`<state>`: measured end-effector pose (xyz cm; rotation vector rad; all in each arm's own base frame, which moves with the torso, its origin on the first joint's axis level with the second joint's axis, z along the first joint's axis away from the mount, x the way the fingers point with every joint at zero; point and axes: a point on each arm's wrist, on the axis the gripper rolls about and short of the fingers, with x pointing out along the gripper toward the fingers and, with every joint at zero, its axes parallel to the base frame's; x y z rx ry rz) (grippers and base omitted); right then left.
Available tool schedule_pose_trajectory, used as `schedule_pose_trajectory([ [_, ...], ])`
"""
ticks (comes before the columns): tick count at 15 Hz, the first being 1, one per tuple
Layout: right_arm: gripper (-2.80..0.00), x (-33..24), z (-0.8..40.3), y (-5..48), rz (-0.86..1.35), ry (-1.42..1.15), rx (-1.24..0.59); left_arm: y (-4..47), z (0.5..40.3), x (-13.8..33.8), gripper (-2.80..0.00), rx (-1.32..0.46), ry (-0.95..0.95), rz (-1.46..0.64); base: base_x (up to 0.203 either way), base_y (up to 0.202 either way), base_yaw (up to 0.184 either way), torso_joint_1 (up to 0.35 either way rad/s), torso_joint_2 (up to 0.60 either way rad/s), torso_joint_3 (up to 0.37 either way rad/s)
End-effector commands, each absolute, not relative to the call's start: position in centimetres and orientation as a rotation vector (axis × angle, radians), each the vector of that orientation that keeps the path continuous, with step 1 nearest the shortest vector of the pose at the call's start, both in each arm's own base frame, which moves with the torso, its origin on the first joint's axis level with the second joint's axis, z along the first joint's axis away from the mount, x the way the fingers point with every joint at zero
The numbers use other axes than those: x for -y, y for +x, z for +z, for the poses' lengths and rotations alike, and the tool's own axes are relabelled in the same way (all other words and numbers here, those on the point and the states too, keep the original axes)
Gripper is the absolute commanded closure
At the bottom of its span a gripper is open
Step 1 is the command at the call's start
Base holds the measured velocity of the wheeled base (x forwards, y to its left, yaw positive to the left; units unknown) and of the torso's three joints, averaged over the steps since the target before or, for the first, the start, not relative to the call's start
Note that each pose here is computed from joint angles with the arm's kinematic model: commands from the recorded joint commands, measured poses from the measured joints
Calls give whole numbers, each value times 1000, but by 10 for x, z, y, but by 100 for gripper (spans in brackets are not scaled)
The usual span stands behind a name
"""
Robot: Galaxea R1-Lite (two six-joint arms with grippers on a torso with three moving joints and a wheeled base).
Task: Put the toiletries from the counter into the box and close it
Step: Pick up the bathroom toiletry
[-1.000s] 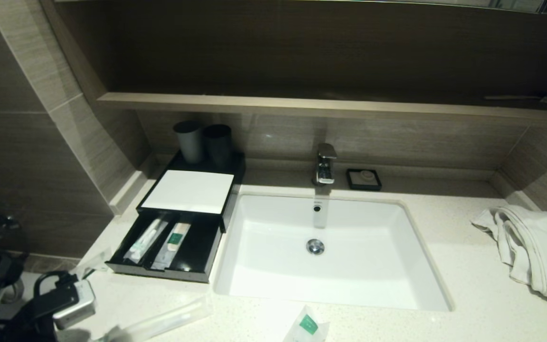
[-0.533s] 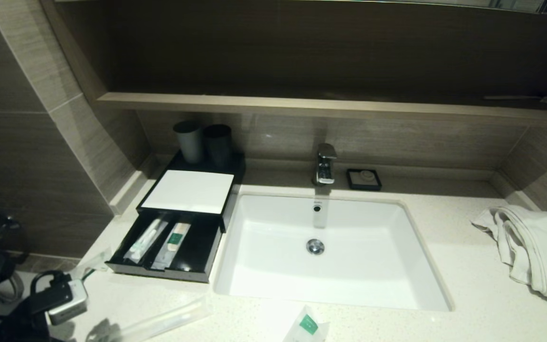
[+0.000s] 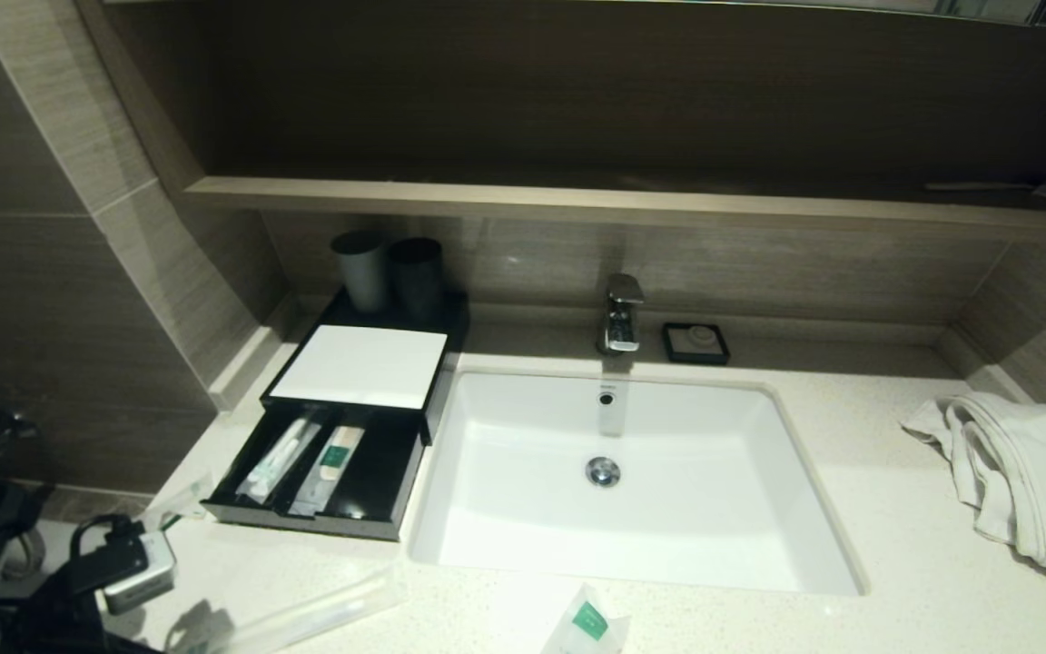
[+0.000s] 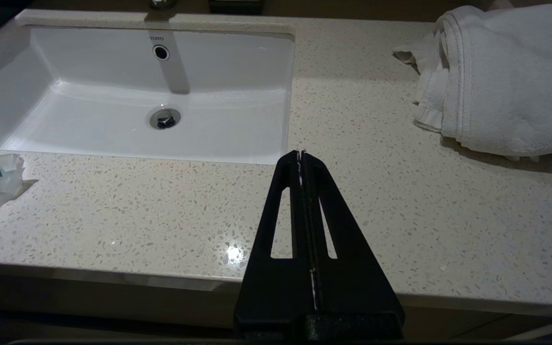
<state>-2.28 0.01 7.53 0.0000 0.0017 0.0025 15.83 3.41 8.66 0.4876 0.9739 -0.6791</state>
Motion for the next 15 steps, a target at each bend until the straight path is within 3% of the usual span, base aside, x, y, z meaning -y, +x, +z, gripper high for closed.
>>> schedule_pose_trajectory([
  [1, 0, 0, 75, -23, 3, 0, -2, 161, 81, -35, -280, -982, 485, -690, 0, 0, 0, 0, 0, 0],
  [15, 0, 0, 75, -23, 3, 0, -2, 169, 67, -33, -280, -888, 589, -629, 0, 0, 0, 0, 0, 0],
])
